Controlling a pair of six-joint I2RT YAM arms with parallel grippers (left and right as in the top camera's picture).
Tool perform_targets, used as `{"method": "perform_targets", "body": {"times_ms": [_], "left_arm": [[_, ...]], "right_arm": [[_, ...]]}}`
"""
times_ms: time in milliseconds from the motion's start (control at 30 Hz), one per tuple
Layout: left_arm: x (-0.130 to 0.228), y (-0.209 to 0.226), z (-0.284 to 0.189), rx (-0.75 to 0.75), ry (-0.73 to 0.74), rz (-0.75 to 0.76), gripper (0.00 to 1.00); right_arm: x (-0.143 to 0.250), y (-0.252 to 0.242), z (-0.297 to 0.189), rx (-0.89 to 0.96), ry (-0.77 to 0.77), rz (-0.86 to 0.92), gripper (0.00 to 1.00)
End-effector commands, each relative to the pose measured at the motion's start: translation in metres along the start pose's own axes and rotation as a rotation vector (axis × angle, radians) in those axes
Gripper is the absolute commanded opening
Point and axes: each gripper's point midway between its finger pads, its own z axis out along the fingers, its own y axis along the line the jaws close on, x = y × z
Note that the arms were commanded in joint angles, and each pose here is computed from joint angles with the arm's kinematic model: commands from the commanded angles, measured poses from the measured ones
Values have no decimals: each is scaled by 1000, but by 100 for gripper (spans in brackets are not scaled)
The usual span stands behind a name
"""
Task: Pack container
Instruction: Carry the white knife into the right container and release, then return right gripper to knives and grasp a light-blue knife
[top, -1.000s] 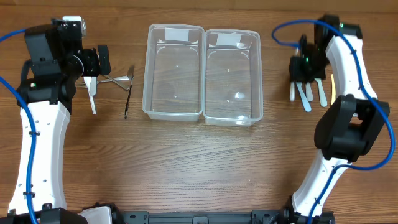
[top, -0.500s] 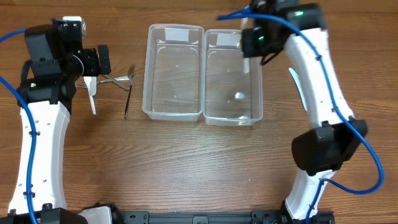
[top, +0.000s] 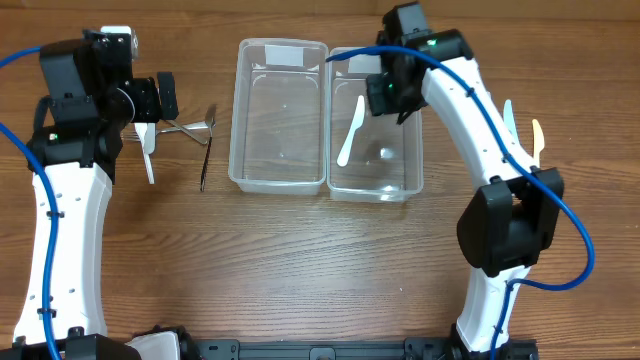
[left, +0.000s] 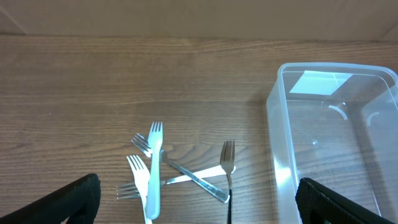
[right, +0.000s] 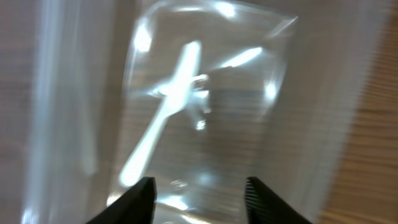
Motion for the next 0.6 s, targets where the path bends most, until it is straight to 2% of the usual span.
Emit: {"method": "perform_targets", "body": {"times_ms": [0, 100, 133, 233, 400, 567], "left_arm": [[-12, 3, -4, -9, -27, 24, 100], [-12, 3, -4, -9, -27, 24, 100], [-12, 3, -4, -9, -27, 24, 100], [-12, 3, -4, -9, -27, 24, 100], [-12, 3, -4, -9, -27, 24, 100], [-12, 3, -4, -9, -27, 24, 100]], "right_arm": [[-33, -89, -57, 213, -164, 65, 71], [-29, -142, -60, 244, -162, 80, 86], [-24, -157, -54, 213, -149, 85, 87], [-10, -183, -35, 107, -113, 119, 85], [23, -222, -2, 90, -11, 179, 80], [33, -224, 15, 29, 15, 211, 76]]}}
